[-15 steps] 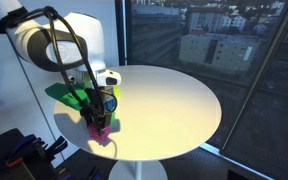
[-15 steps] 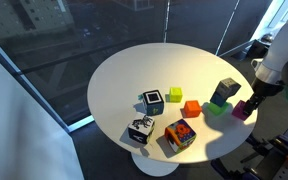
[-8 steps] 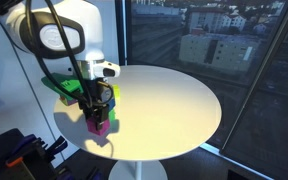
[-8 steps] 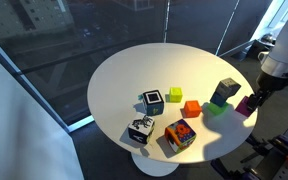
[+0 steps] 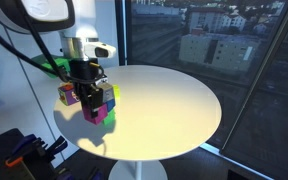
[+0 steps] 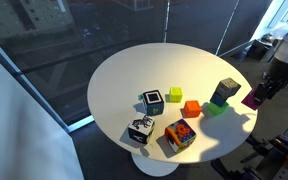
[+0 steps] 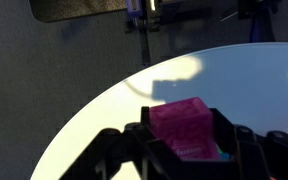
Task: Put the pink block on the gray block
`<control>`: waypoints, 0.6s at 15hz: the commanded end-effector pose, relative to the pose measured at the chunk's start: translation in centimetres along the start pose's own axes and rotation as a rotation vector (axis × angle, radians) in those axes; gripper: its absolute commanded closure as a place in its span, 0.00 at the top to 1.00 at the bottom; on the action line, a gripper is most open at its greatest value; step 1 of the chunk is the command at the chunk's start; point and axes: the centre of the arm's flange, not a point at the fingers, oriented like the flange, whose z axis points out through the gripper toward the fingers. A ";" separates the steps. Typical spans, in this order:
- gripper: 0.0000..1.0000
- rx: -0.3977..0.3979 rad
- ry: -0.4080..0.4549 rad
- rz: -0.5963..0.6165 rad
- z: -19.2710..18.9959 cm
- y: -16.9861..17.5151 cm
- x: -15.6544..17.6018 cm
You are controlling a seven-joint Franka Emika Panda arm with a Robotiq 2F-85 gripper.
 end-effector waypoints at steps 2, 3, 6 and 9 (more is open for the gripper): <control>0.34 0.006 0.020 0.064 -3.3 -0.1 -0.7; 0.34 0.008 0.025 0.072 -3.7 -0.1 -0.7; 0.34 0.018 0.041 0.095 -5.1 0.0 -0.6; 0.34 0.028 0.055 0.114 -6.5 0.0 -0.3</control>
